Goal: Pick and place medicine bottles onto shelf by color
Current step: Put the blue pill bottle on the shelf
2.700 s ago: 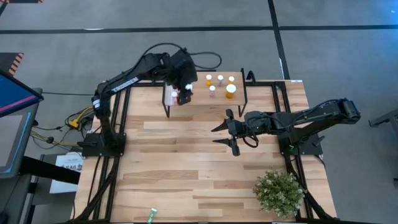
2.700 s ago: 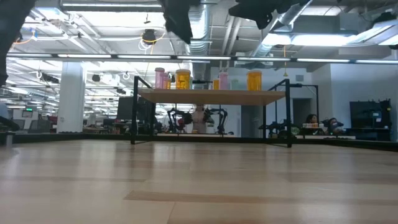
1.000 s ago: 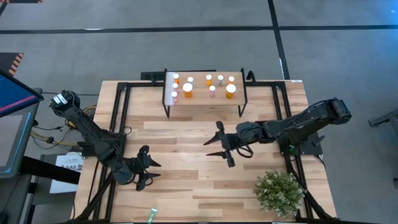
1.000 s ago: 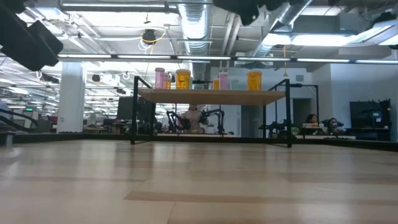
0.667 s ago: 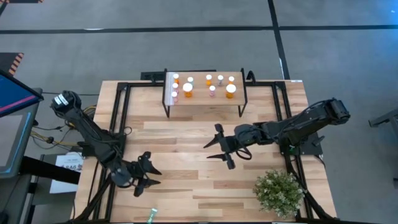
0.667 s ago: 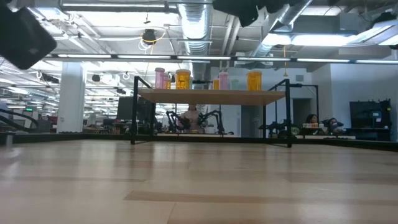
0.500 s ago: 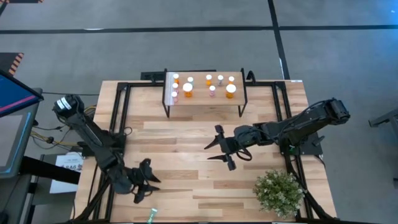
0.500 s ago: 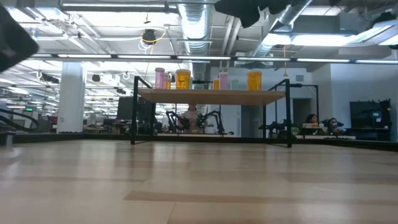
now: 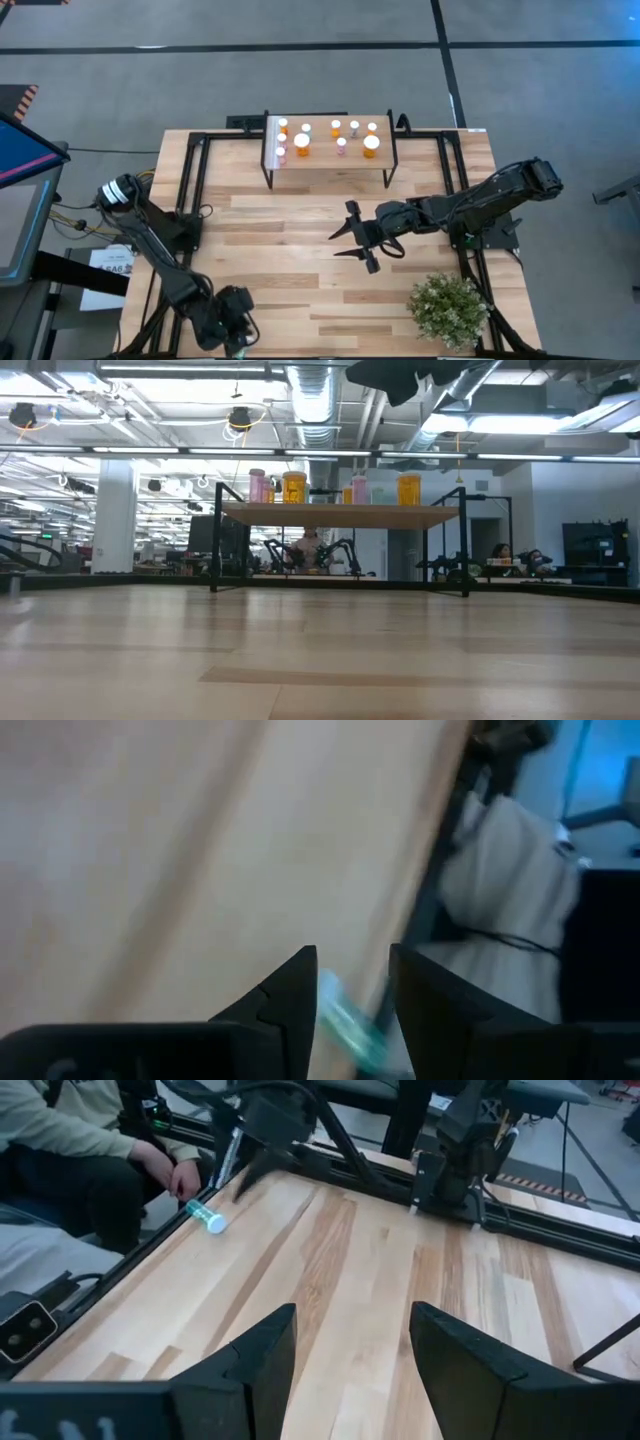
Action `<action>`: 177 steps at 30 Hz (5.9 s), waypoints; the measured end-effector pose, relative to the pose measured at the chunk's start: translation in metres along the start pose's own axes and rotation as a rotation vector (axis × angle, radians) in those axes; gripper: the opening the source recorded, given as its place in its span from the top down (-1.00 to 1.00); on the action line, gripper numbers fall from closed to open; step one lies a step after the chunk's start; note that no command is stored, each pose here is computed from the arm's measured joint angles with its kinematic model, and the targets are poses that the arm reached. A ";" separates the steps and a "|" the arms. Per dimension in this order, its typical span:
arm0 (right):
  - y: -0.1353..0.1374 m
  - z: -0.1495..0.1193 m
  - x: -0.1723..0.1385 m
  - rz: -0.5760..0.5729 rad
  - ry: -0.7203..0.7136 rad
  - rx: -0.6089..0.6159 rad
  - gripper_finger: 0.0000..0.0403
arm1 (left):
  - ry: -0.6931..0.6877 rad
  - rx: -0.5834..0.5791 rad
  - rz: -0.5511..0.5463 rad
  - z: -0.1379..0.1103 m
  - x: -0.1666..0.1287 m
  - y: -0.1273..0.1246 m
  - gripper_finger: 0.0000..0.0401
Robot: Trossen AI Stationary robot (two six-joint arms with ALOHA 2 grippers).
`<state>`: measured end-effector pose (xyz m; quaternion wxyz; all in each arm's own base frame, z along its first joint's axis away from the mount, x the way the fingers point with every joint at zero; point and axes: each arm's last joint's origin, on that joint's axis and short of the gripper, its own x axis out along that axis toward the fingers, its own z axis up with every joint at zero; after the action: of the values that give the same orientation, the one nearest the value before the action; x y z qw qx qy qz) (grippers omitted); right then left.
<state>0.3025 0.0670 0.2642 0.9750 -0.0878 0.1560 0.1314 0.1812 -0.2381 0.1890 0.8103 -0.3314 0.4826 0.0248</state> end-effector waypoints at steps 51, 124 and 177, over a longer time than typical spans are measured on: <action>-0.001 -0.003 0.000 -0.026 0.029 -0.035 -0.08 | 0.127 -0.335 0.169 -0.015 0.014 -0.061 0.36; -0.004 0.020 -0.037 -0.039 -0.048 -0.017 -0.08 | -0.230 0.091 0.316 0.024 0.047 -0.052 0.55; -0.030 -0.014 -0.020 0.012 -0.297 0.197 -0.33 | -0.981 0.621 -0.177 0.187 0.017 0.099 0.54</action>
<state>0.2887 0.0305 0.2617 0.9904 0.0295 0.0228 0.1331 0.2981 -0.0606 0.1831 0.9971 -0.0674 0.0062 -0.0349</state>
